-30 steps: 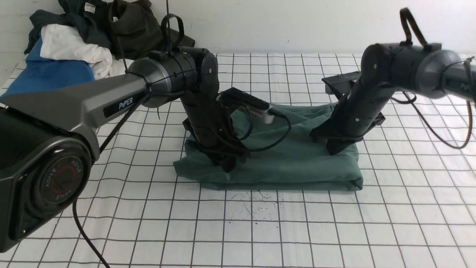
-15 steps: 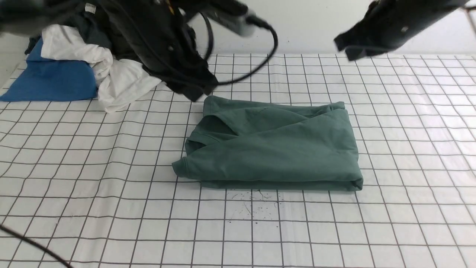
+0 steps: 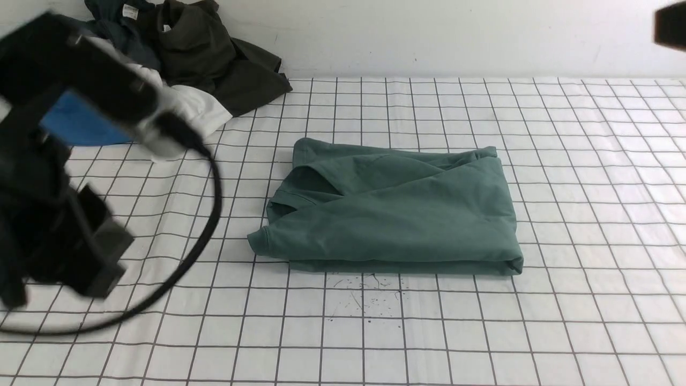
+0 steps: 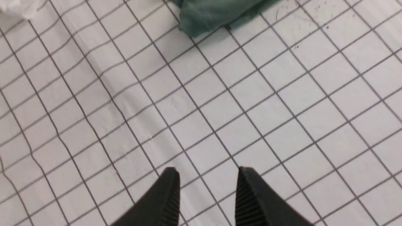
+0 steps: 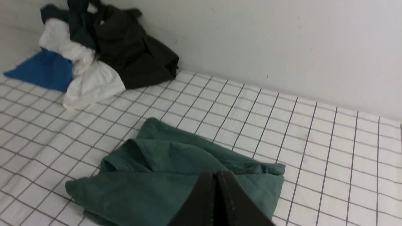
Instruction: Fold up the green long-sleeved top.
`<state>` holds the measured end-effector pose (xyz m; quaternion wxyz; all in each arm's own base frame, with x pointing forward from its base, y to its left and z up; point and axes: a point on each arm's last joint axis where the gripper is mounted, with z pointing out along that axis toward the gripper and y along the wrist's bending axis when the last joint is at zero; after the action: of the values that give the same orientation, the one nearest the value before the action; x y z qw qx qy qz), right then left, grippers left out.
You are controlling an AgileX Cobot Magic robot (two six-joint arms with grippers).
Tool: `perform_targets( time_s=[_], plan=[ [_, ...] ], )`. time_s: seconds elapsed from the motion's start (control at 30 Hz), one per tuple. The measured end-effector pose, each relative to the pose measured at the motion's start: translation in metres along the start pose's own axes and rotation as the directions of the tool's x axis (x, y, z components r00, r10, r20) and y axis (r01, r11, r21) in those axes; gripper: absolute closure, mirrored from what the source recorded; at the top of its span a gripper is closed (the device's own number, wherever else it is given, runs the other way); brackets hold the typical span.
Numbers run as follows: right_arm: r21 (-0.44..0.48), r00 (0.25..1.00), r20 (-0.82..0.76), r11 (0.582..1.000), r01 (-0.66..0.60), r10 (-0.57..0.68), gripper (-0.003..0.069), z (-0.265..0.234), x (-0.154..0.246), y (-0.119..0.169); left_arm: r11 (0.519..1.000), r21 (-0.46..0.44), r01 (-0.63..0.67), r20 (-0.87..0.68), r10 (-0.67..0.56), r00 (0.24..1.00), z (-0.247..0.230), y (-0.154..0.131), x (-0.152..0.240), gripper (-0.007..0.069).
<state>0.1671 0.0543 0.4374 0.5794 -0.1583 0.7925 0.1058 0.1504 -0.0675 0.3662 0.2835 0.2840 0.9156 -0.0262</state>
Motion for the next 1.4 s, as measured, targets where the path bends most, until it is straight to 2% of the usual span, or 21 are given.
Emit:
perform_targets(
  time_s=[0.17,0.23,0.3,0.47,0.57,0.63,0.7,1.4],
  plan=[
    [0.038,0.978,0.206,0.999,-0.002,-0.006,0.0673,-0.053,0.04,0.006,0.995,-0.017,0.1,0.124,-0.097,0.987,0.005,-0.012,0.07,0.0391],
    [0.046,0.968,0.249,0.999,-0.002,-0.009,0.0673,-0.062,0.047,0.007,0.992,-0.016,0.123,0.161,-0.119,0.98,0.005,-0.014,0.083,0.0391],
    [0.063,0.933,0.358,0.998,-0.009,-0.014,0.0673,-0.083,0.067,0.009,0.985,-0.013,0.17,0.247,-0.162,0.955,0.007,-0.019,0.112,0.0391],
    [0.088,0.859,0.511,0.996,-0.024,-0.025,0.0673,-0.106,0.097,0.011,0.976,-0.021,0.217,0.344,-0.196,0.918,0.008,-0.023,0.145,0.0419],
    [0.095,0.838,0.545,0.995,-0.029,-0.028,0.0673,-0.109,0.107,0.011,0.973,-0.034,0.228,0.386,-0.198,0.901,0.004,-0.022,0.152,0.0482],
    [0.096,0.834,0.551,0.995,-0.031,-0.027,0.0673,-0.109,0.112,0.011,0.971,-0.05,0.233,0.425,-0.191,0.885,0.0,-0.021,0.156,0.0578],
    [0.096,0.835,0.549,0.995,-0.03,-0.027,0.0673,-0.109,0.113,0.011,0.971,-0.059,0.231,0.444,-0.181,0.877,-0.001,-0.02,0.156,0.0616],
    [0.081,0.872,0.49,0.996,-0.024,-0.019,0.0673,-0.105,0.119,0.013,0.971,-0.061,0.23,0.452,-0.178,0.874,-0.001,-0.02,0.156,0.0633]
  ],
)
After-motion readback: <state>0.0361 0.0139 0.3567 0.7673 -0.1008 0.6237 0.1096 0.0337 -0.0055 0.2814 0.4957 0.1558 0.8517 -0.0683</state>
